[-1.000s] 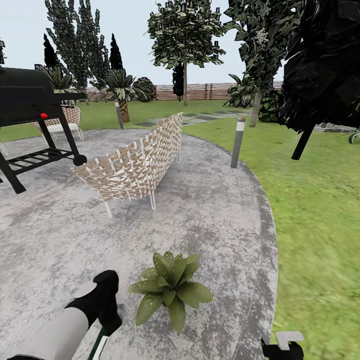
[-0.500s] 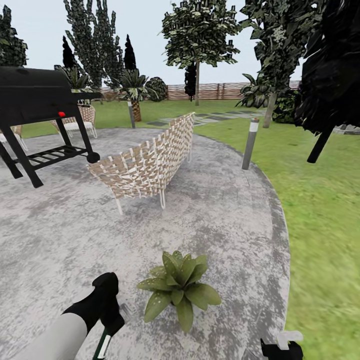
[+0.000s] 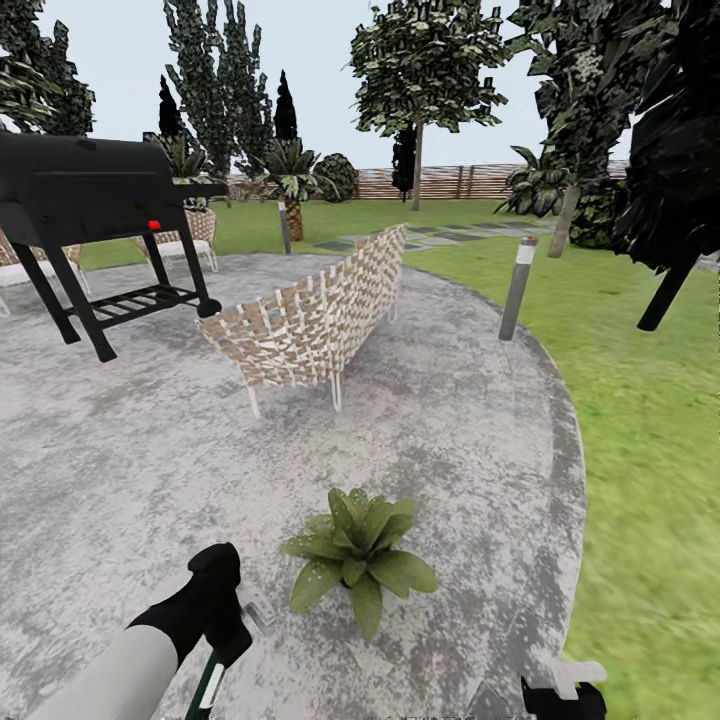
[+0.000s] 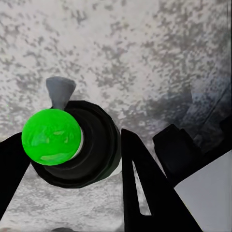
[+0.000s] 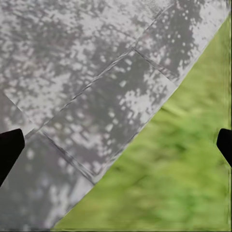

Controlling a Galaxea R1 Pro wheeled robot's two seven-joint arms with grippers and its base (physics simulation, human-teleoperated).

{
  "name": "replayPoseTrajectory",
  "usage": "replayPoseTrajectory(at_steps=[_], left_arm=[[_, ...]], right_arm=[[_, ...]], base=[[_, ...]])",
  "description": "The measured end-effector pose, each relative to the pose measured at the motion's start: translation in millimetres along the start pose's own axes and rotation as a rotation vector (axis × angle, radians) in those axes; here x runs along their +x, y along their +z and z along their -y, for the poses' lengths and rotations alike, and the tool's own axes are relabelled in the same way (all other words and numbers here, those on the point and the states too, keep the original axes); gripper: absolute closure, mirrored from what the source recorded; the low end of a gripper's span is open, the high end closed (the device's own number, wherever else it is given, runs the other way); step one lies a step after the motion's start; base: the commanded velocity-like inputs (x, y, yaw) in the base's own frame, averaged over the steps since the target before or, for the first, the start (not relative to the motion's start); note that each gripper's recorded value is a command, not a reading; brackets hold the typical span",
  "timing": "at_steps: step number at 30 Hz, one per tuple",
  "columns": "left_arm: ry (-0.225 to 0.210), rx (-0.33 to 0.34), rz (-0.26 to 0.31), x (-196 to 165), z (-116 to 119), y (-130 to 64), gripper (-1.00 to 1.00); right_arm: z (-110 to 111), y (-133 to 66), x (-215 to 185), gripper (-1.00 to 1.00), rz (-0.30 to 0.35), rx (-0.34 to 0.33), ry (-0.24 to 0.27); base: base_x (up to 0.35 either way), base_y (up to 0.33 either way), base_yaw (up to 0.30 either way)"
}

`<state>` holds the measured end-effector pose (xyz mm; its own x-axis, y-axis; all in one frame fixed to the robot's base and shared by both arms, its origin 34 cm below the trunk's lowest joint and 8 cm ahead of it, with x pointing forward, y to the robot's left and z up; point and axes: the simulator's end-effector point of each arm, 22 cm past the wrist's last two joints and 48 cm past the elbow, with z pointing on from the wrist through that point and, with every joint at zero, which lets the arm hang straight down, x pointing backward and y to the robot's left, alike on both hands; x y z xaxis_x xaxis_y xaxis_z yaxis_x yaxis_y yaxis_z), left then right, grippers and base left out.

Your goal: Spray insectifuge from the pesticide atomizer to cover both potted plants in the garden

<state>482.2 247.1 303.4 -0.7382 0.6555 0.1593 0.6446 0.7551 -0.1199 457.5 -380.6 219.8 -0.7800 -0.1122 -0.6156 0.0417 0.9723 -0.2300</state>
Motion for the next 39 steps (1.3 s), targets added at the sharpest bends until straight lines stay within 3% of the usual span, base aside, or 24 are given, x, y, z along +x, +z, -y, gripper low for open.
replayPoseTrajectory(at_steps=[14, 23, 29, 39], left_arm=[[0.002, 0.0, 0.006, -2.8, 1.6, -1.0, 1.0], [-0.002, -0.007, 0.0, 1.3, -3.3, -1.0, 1.0], [-0.103, -0.024, 0.067, -1.8, -25.4, -9.5, 1.0], [-0.106, -0.044, 0.072, -4.8, -26.9, -9.0, 1.0]], right_arm=[[5.4, 0.1, 0.1, -1.0, 0.0, 0.006, -0.004], [4.6, 0.0, 0.2, -1.0, 0.0, 0.005, -0.004], [3.3, 0.0, 0.1, -1.0, 0.0, 0.003, -0.003], [3.5, -0.2, 0.0, -1.0, 0.001, 0.004, -0.003]], base=[[-0.019, -0.3, 0.094], [0.0, -0.046, 0.024], [0.0, 0.0, 0.254], [0.131, -0.125, 0.035]])
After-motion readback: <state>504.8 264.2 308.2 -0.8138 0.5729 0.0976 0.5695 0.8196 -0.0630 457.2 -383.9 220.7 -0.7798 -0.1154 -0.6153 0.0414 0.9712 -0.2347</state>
